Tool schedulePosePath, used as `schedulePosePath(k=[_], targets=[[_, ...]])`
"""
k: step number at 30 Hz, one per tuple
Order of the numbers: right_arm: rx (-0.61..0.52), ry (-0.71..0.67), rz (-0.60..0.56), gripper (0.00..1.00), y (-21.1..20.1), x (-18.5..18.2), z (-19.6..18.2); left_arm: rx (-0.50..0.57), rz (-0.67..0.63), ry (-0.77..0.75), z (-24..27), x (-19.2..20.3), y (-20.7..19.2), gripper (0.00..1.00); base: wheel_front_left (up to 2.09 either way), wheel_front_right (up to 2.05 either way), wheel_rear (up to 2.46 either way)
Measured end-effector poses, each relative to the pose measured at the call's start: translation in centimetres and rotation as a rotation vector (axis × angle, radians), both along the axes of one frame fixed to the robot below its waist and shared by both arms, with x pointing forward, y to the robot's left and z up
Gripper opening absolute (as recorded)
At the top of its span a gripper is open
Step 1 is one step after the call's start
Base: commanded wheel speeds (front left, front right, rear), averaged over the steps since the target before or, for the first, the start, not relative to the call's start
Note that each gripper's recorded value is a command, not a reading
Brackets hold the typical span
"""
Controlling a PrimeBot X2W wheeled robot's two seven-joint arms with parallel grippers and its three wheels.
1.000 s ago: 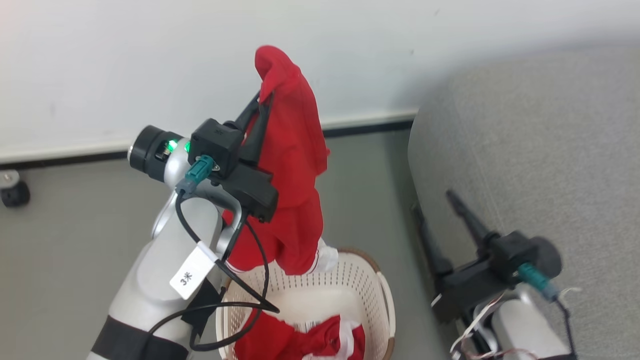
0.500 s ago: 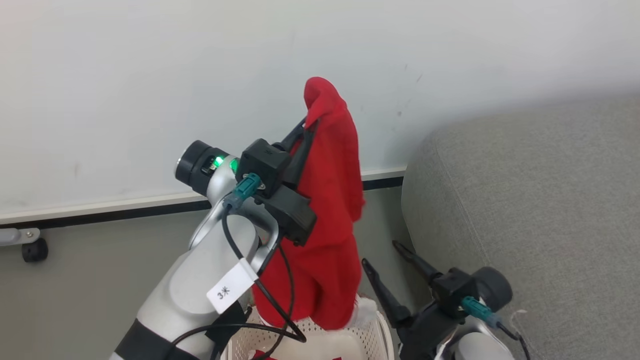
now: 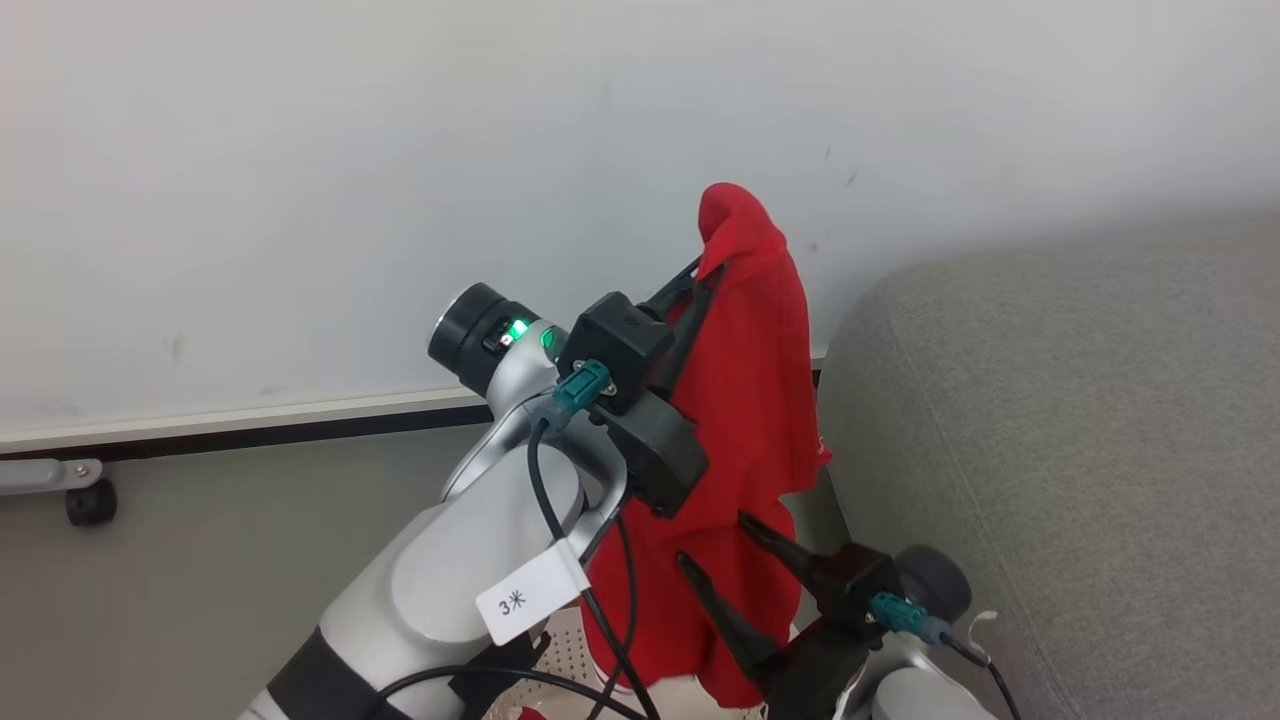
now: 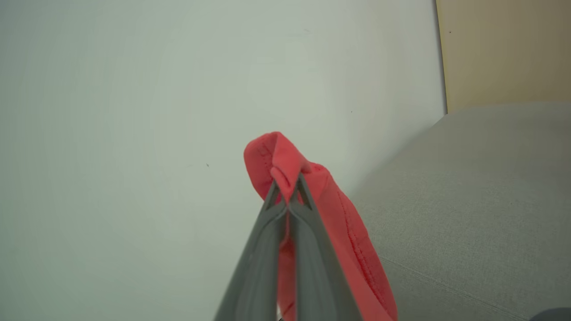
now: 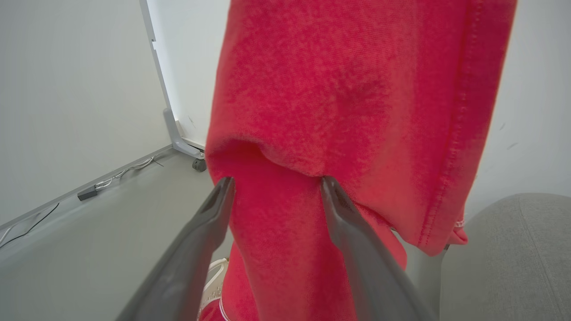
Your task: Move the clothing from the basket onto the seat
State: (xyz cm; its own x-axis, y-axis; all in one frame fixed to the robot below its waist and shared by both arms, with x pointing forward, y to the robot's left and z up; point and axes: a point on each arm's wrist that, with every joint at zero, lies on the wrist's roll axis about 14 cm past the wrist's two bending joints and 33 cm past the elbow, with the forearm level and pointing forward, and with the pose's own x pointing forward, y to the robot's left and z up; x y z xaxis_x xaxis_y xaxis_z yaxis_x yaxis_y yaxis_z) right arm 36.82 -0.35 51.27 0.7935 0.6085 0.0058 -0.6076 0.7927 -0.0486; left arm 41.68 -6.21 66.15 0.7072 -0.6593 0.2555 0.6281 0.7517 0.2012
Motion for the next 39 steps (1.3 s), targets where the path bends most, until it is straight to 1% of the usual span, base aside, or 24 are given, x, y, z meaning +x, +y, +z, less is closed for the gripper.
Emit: schedulePosePath(k=[6, 9, 14, 19, 22, 23, 24, 25, 27, 34, 39], targets=[[-0.009, -0.02, 0.021, 1.0, 0.6, 1.2, 1.2, -0.012, -0.019, 0.004, 0.7, -0.6, -0.5, 0.0, 0.0, 0.0, 0.0], [-0.029, -0.047, 0.047, 1.0, 1.3, 1.7, 2.0, -0.011, -0.007, 0.007, 0.7, -0.5, -0.3, 0.0, 0.0, 0.0, 0.0], [-0.089, -0.077, 0.081, 1.0, 2.1, 2.5, 2.6, -0.019, -0.008, 0.022, 0.7, -0.6, -0.4, 0.0, 0.0, 0.0, 0.0], [-0.181, -0.089, 0.101, 1.0, 2.3, 3.3, 1.9, -0.02, -0.009, 0.024, 0.9, -0.6, -0.4, 0.0, 0.0, 0.0, 0.0], [-0.214, -0.092, 0.105, 1.0, 2.4, 3.7, 1.7, -0.018, -0.005, 0.026, 0.8, -0.4, -0.3, 0.0, 0.0, 0.0, 0.0], [-0.223, -0.096, 0.107, 0.96, 2.5, 3.8, 1.7, -0.019, -0.005, 0.028, 0.9, -0.4, -0.3, 0.0, 0.0, 0.0, 0.0], [-0.228, -0.101, 0.105, 0.55, 2.5, 4.0, 1.8, -0.021, -0.005, 0.03, 0.8, -0.4, -0.3, 0.0, 0.0, 0.0, 0.0], [-0.232, -0.105, 0.107, 0.43, 2.6, 4.1, 2.0, -0.026, -0.004, 0.037, 0.8, -0.3, -0.2, 0.0, 0.0, 0.0, 0.0], [-0.229, -0.11, 0.11, 0.0, 2.8, 4.3, 2.2, -0.035, 0.002, 0.05, 0.6, -0.1, -0.1, 0.0, 0.0, 0.0, 0.0], [-0.204, -0.093, 0.096, 0.0, 2.5, 4.7, 2.3, -0.032, 0.035, 0.079, -0.3, 0.9, 0.5, 0.0, 0.0, 0.0, 0.0], [-0.168, -0.074, 0.05, 0.0, 1.3, 5.1, 2.5, -0.042, 0.052, 0.106, -1.0, 1.7, 0.7, 0.0, 0.0, 0.0, 0.0]])
